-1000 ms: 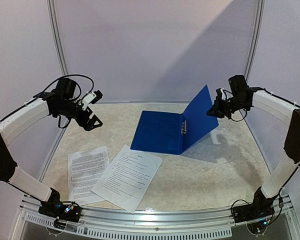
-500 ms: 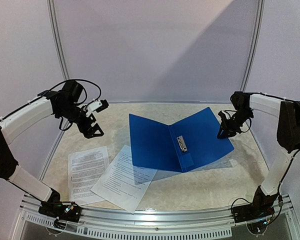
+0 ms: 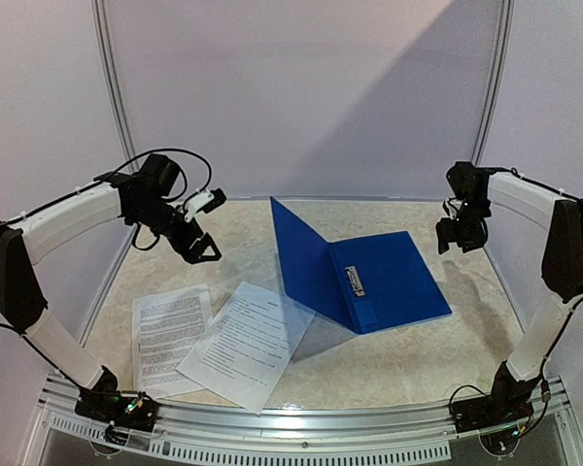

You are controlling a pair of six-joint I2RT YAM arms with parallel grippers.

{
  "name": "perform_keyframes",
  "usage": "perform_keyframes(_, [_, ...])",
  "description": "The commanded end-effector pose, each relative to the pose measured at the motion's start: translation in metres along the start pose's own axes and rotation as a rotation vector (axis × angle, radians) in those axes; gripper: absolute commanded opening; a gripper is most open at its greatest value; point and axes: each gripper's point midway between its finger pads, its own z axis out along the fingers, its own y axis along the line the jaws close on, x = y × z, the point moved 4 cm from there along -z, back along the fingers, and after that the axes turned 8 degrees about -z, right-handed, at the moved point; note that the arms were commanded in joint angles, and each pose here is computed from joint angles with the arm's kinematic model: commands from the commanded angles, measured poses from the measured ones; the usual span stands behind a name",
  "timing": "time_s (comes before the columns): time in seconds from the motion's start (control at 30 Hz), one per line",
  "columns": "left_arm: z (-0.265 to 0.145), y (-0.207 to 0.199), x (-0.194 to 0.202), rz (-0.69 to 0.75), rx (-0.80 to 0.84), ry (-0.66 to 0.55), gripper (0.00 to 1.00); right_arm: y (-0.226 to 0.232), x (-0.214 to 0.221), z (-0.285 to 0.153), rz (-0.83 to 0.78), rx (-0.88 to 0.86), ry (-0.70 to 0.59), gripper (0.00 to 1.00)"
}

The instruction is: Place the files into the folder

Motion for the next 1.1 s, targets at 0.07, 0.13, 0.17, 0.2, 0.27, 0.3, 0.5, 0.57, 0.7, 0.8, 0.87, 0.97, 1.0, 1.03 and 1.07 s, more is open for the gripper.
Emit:
perform_keyframes(0.07, [0.014, -0.002, -0.054, -0.284, 0.131, -0.117, 1.0, 0.094, -0.033, -0.054, -0.125, -0.133, -0.3, 0.66])
perform_keyframes(0.13, [0.021, -0.008, -0.062, -0.379, 0.216, -0.137, 0.99, 0.148, -0.036, -0.061, -0.173, -0.341, -0.367, 0.62])
perform_keyframes(0.17, [0.024, -0.012, -0.066, -0.426, 0.27, -0.149, 1.0, 0.176, -0.036, -0.069, -0.199, -0.442, -0.405, 0.6])
perform_keyframes(0.2, [0.027, -0.013, -0.07, -0.47, 0.308, -0.165, 1.0, 0.2, -0.036, -0.076, -0.227, -0.522, -0.441, 0.59])
perform_keyframes(0.27, [0.034, -0.015, -0.076, -0.533, 0.358, -0.18, 1.0, 0.245, -0.033, -0.095, -0.288, -0.673, -0.491, 0.57])
perform_keyframes(0.3, [0.037, -0.015, -0.079, -0.557, 0.376, -0.187, 1.0, 0.262, -0.031, -0.096, -0.31, -0.721, -0.497, 0.56])
perform_keyframes(0.5, [0.059, -0.02, -0.092, -0.664, 0.52, -0.202, 1.0, 0.325, -0.021, -0.077, -0.318, -0.849, -0.441, 0.51])
perform_keyframes(0.57, [0.068, -0.024, -0.091, -0.684, 0.557, -0.205, 0.99, 0.334, -0.019, -0.059, -0.297, -0.859, -0.402, 0.5])
perform_keyframes(0.7, [0.094, -0.033, -0.069, -0.745, 0.565, -0.111, 0.99, 0.347, -0.016, -0.038, -0.251, -0.89, -0.354, 0.48])
perform_keyframes(0.8, [0.103, -0.041, -0.061, -0.759, 0.571, -0.074, 1.0, 0.354, -0.013, -0.029, -0.245, -0.901, -0.334, 0.48])
perform_keyframes(0.87, [0.107, -0.045, -0.06, -0.751, 0.573, -0.064, 1.0, 0.357, -0.013, -0.027, -0.241, -0.916, -0.326, 0.47])
perform_keyframes(0.97, [0.109, -0.048, -0.061, -0.745, 0.589, -0.054, 0.85, 0.357, -0.009, -0.019, -0.232, -0.904, -0.299, 0.47])
perform_keyframes(1.0, [0.11, -0.049, -0.059, -0.75, 0.596, -0.042, 0.75, 0.356, -0.008, -0.018, -0.231, -0.895, -0.294, 0.46])
perform_keyframes(1.03, [0.111, -0.049, -0.056, -0.755, 0.593, -0.035, 0.65, 0.354, -0.006, -0.016, -0.229, -0.889, -0.288, 0.46])
perform_keyframes(1.07, [0.113, -0.049, -0.052, -0.766, 0.588, -0.027, 0.61, 0.353, -0.004, -0.016, -0.231, -0.888, -0.286, 0.46])
